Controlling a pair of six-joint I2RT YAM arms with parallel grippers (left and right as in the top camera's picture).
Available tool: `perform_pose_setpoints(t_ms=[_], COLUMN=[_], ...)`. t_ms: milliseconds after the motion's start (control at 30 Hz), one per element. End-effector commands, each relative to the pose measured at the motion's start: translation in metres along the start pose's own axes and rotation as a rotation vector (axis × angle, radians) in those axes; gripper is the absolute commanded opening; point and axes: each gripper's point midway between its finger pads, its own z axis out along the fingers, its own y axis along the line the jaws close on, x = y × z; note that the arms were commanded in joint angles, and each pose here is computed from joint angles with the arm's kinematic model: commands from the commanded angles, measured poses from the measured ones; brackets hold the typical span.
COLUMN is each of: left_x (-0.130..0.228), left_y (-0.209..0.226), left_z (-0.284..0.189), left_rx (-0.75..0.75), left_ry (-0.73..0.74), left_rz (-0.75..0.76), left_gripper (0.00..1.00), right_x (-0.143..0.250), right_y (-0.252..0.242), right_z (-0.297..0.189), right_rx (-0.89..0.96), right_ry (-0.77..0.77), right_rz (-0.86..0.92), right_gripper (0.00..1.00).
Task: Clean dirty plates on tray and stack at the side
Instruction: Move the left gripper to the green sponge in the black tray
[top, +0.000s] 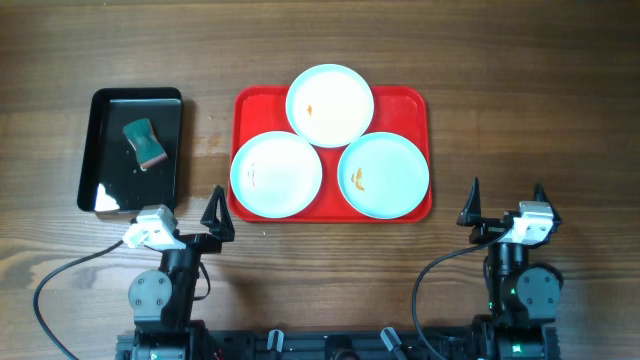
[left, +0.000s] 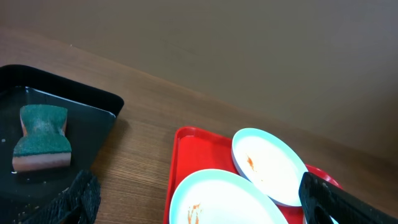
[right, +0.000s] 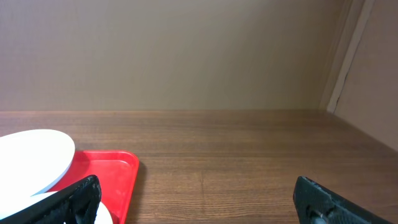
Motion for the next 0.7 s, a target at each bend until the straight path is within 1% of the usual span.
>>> perform_pose_setpoints(t_ms=[0,200,233,267,333,367,433,533,567,600,667], left_x=[0.002,0.001,-0.002,0.000,0.020,0.019,0.021,0.000,-0.011,-0.022,-0.043], left_y=[0.002,0.001,-0.004,-0.017,-0.066,-0.073,-0.079,-0.089,-0.091,-0.088,-0.074], left_z=[0.000,0.000,0.000,-0.001,-0.014,-0.017,-0.020,-0.023,-0.025,-0.024,-0.021], left_rx=[-0.008,-0.005,0.024,0.093,0.369,0.410,0.441,0.501,0.505,0.468,0.330], left_ry=[-0.001,-0.005,-0.013,0.003,0.175,0.189,0.216,0.138,0.091,0.063,0.038], left_rz=[0.013,0.012,-0.003,-0.064,-0.260,-0.289,-0.332,-0.302,-0.258,-0.236,-0.186], left_gripper=[1.00,1.00,1.00,1.00,1.00,1.00,1.00,1.00,1.00,1.00,1.00], right_x=[-0.001,-0.001,-0.001,-0.001,-0.001,-0.001,-0.001,-0.001,-0.001,-0.001,-0.001], right_y=[-0.004,-0.004,-0.004,-0.004,-0.004,-0.004,-0.004,-0.004,-0.004,-0.004,-0.004], right_z=[0.000,0.000,0.000,0.000,0.000,0.000,0.000,0.000,0.000,0.000,0.000], right_rx=[0.022,0.022,0.022,0.022,0.022,0.022,0.022,0.022,0.022,0.022,0.022], right_ry=[-0.004,-0.004,-0.004,-0.004,-0.004,-0.004,-0.004,-0.004,-0.004,-0.004,-0.004], right_rz=[-0.008,-0.008,-0.009,-0.008,-0.008,-0.008,-0.008,-0.008,-0.008,-0.008,-0.008], right_gripper=[1.00,1.00,1.00,1.00,1.00,1.00,1.00,1.00,1.00,1.00,1.00])
